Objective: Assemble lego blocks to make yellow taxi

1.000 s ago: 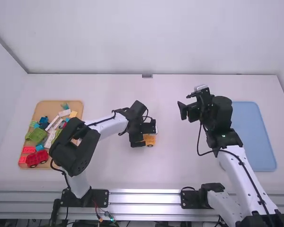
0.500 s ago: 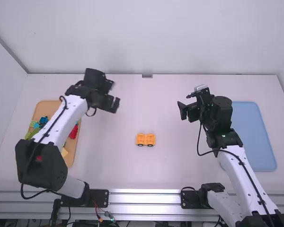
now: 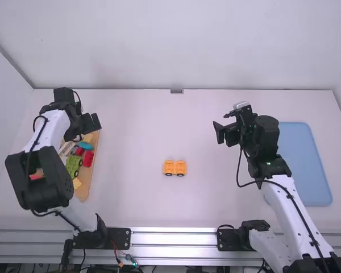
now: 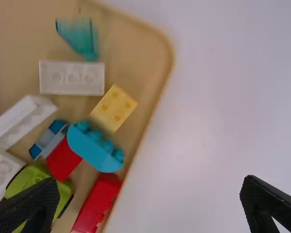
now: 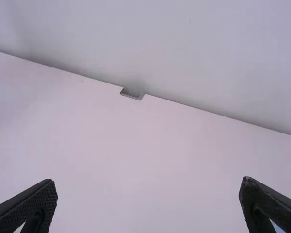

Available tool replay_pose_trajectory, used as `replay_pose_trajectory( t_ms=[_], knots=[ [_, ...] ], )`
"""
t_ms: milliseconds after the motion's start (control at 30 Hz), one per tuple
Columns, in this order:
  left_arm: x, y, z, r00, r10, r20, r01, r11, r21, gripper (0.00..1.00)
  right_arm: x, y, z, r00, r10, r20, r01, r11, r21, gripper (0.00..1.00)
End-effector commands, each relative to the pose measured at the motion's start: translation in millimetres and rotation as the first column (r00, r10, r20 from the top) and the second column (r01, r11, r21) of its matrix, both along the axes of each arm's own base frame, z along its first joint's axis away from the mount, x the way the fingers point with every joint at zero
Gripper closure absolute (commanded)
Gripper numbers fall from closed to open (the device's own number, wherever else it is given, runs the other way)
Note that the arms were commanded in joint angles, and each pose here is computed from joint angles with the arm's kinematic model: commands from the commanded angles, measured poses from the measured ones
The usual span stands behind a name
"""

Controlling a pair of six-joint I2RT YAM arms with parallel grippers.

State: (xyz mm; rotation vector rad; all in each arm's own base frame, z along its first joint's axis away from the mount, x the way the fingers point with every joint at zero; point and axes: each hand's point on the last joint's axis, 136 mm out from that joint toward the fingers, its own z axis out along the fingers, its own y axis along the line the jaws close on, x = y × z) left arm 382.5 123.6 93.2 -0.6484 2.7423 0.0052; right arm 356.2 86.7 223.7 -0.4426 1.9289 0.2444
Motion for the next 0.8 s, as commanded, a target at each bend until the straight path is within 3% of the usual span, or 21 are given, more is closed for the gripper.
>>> replay_pose_trajectory(
  t_ms=[0,267,333,533,667,767],
  knots=[
    [13.7,12.2,-2.6,0.998,-0.055,-0.018,0.055,0.998,0.008,0.04,4.0,2.4,19.6,0.999,0.006,0.04,-0.006,1.0,0.012,0.01],
    [39.3,24.1,-29.1,0.948,-0.295,-0.122,0.301,0.953,0.035,0.16,3.9,2.9,19.5,0.999,0.007,0.04,-0.008,1.0,0.012,0.01],
    [45.6,29.9,-40.3,0.938,-0.311,-0.154,0.322,0.945,0.059,0.27,4.0,2.5,19.5,0.999,0.006,0.04,-0.007,1.0,0.012,0.01],
    [44.6,35.8,-61.7,0.92,-0.34,-0.195,0.356,0.933,0.053,0.29,4.8,2.8,21.8,0.999,0.007,0.05,-0.008,1.0,0.013,0.01],
    [48.3,29.0,-69.6,0.899,-0.407,-0.164,0.418,0.908,0.036,0.36,4.4,5.5,23.9,0.998,0.022,0.058,-0.023,1.0,0.02,0.01],
    [49.8,24.5,-75.0,0.892,-0.426,-0.151,0.436,0.9,0.032,0.5,3.5,7.4,24.0,0.998,0.033,0.057,-0.035,0.999,0.025,0.01]
  ],
)
